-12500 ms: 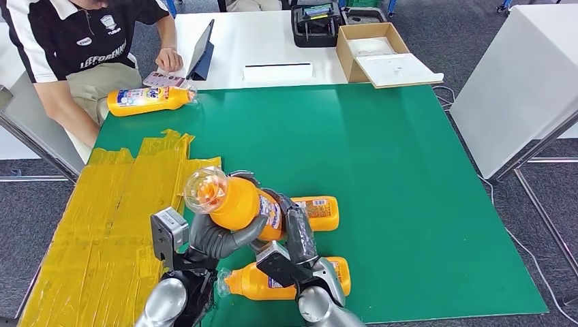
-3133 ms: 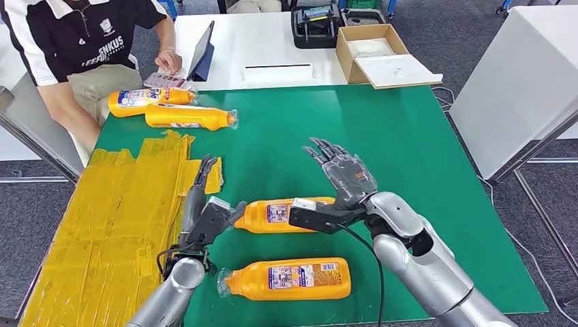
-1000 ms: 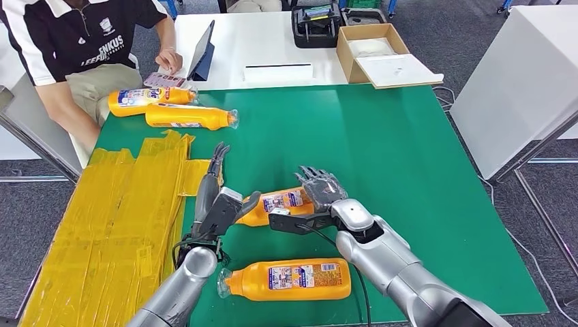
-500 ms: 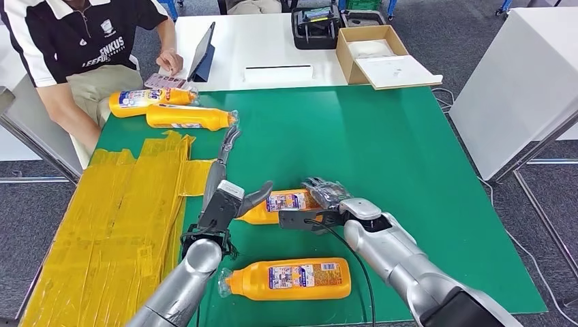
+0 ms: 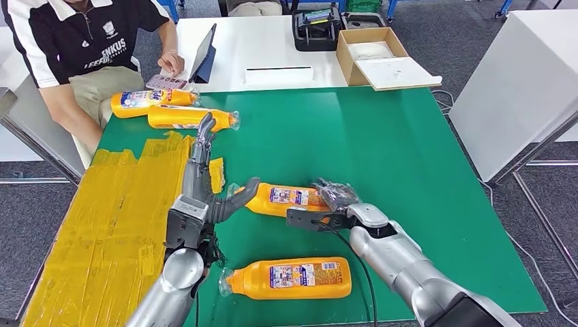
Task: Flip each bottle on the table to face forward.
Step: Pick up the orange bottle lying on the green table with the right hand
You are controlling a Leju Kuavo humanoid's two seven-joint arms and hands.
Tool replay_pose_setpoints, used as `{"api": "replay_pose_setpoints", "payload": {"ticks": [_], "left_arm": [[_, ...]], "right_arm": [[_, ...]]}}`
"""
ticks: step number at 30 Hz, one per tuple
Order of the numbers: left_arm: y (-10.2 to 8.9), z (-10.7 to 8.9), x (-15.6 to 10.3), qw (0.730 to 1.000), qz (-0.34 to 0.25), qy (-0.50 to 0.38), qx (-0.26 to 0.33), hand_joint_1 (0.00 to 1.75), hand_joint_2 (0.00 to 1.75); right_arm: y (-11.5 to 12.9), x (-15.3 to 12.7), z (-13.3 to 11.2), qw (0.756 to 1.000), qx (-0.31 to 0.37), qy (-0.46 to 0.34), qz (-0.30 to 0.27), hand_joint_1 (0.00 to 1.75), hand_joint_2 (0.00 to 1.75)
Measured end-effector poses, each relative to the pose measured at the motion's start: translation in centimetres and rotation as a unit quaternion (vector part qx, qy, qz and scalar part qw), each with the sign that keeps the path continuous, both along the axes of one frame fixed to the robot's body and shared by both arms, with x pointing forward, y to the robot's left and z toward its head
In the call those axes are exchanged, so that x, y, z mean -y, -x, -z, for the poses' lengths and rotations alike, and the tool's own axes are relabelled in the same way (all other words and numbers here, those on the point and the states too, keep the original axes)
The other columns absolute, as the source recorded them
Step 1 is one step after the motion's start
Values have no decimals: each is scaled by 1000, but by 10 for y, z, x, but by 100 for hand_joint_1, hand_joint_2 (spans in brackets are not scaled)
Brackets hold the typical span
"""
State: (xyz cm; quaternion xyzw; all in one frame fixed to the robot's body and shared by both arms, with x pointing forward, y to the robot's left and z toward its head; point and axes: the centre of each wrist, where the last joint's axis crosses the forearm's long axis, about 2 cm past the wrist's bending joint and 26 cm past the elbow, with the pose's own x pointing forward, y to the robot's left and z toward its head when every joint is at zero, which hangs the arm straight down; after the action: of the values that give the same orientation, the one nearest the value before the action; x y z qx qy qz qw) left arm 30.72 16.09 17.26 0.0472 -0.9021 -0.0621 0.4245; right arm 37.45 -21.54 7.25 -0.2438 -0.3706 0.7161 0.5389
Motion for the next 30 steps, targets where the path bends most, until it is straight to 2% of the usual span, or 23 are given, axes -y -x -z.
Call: {"api": "replay_pose_setpoints", "payload": {"ticks": [7,13,23,27,30], "left_arm": [[4,0,-3,1000,-2,-4,6,0,175],[6,3,-6,1000,-8,-10,5,0,175],[7,4,-8,1000,-10,-12,4,0,175],[8,8,-12,1000,-14,-13,-3,0,175],[8,10,-14,1000,-2,-13,-21,0,175]], "right_arm": [[7,0,5,999,47,-1,4,175,175],[23,-4,14,993,105,-40,20,175,175],[32,-2,18,989,127,-73,36,175,175],[43,-6,19,974,182,-126,50,175,175],[53,-14,14,952,235,-189,63,175,175]]}}
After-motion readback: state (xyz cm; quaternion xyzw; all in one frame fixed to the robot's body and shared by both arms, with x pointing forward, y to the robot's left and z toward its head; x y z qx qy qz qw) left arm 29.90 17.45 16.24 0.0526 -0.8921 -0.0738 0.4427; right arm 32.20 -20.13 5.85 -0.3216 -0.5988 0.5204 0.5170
